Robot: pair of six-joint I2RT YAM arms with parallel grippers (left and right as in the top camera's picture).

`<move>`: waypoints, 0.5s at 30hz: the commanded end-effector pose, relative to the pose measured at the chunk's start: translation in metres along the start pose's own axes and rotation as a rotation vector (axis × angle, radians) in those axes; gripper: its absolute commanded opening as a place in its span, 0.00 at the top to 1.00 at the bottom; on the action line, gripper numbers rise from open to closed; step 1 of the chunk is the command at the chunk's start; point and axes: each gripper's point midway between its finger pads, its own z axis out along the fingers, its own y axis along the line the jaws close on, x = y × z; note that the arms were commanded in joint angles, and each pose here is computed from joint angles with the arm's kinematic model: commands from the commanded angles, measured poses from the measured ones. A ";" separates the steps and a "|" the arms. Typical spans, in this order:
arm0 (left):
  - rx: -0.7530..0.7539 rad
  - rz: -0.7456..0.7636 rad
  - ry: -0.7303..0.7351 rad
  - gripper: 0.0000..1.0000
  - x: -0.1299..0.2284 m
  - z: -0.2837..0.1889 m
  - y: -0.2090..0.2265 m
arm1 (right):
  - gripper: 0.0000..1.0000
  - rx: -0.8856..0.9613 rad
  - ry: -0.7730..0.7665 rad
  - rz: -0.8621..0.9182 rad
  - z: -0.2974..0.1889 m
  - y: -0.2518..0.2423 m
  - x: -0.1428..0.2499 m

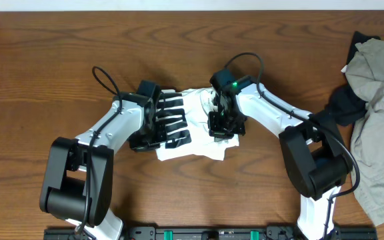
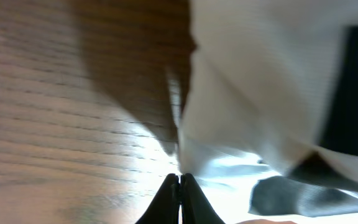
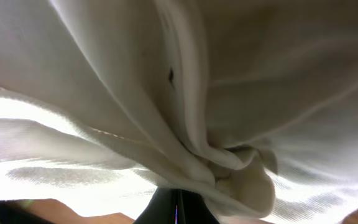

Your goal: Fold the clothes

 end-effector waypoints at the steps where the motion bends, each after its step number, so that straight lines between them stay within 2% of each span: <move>1: -0.066 -0.072 0.029 0.94 0.008 0.011 0.019 | 0.99 0.033 -0.010 0.016 0.000 -0.009 -0.001; 5: -0.053 -0.109 0.007 0.94 0.002 0.004 0.022 | 0.99 0.023 -0.006 0.010 0.000 -0.006 0.000; 8: -0.022 -0.103 -0.055 0.94 -0.007 -0.019 0.015 | 0.99 0.025 -0.002 0.001 0.001 -0.004 0.002; 13: 0.095 -0.042 -0.226 0.94 -0.013 -0.070 -0.012 | 0.99 0.018 -0.005 -0.008 0.002 -0.001 0.002; 15: 0.149 -0.023 -0.249 0.94 -0.013 -0.076 -0.025 | 0.99 0.001 -0.012 -0.013 0.002 0.003 0.000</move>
